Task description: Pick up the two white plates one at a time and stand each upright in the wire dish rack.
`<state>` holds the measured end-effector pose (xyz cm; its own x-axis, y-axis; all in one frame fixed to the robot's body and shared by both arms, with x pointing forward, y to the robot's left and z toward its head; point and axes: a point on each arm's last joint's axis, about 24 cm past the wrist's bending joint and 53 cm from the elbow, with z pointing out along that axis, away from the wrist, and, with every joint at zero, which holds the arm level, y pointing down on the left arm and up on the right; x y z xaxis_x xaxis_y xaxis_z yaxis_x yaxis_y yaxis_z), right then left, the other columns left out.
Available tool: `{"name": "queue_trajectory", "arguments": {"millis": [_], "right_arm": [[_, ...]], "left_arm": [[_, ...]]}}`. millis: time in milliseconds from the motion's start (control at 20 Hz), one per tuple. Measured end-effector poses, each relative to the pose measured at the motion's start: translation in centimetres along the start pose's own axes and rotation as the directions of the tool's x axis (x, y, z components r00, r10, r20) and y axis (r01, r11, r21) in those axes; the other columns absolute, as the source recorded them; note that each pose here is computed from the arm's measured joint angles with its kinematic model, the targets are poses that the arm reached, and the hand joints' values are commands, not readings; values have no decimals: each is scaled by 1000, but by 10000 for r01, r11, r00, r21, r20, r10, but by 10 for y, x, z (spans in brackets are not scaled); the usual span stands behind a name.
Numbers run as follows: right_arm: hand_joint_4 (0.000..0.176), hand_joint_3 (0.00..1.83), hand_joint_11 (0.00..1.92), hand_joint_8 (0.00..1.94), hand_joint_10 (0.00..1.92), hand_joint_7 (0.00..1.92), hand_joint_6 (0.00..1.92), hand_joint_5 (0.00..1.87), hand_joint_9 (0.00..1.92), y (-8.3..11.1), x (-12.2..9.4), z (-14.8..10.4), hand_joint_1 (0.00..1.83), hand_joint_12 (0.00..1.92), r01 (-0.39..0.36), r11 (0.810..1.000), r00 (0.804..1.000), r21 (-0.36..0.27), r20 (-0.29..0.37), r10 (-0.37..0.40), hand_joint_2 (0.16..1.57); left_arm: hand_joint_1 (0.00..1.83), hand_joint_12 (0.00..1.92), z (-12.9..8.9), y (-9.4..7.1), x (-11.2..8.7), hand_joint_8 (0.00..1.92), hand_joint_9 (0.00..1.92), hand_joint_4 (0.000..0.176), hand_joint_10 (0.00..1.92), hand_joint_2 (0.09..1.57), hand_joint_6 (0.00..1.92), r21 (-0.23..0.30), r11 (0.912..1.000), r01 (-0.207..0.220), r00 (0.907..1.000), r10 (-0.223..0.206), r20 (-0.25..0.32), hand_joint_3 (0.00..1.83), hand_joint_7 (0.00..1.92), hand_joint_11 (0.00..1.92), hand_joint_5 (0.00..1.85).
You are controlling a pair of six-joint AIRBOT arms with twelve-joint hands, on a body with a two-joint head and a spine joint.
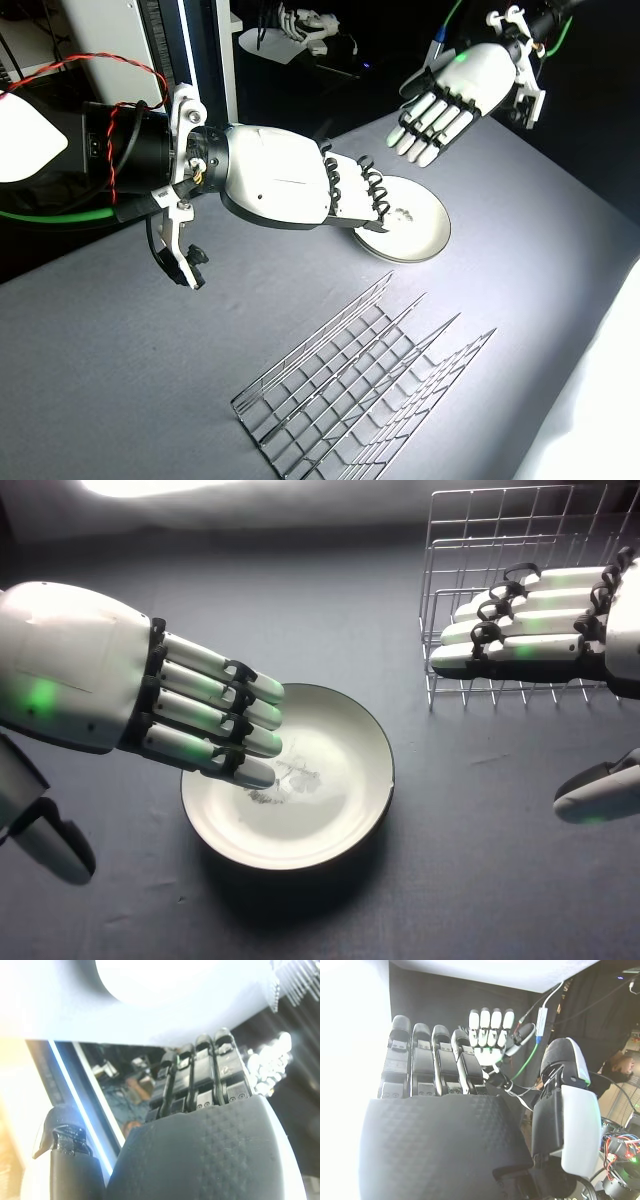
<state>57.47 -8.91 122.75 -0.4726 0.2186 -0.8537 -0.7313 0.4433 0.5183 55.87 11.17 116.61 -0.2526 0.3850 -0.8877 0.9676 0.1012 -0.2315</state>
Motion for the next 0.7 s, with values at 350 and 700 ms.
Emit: {"name": "queue_trajectory", "arguments": {"millis": [350,700], "right_arm": [[0,1,0,0,4,51,1,79,43,0,0,0,178,320,-1,10000,10000,-10,-4,0,1089],[0,1,0,5,8,80,5,82,80,2,0,0,193,405,29,10000,10000,-68,-7,-29,1074]], "left_arm": [[0,0,10,17,44,0,0,0,0,1075,0,146,9999,74,9966,-61,-827,7,0,0,0],[0,0,19,29,46,0,0,0,0,1101,0,162,9997,201,9972,-189,-726,13,0,0,0]]}}
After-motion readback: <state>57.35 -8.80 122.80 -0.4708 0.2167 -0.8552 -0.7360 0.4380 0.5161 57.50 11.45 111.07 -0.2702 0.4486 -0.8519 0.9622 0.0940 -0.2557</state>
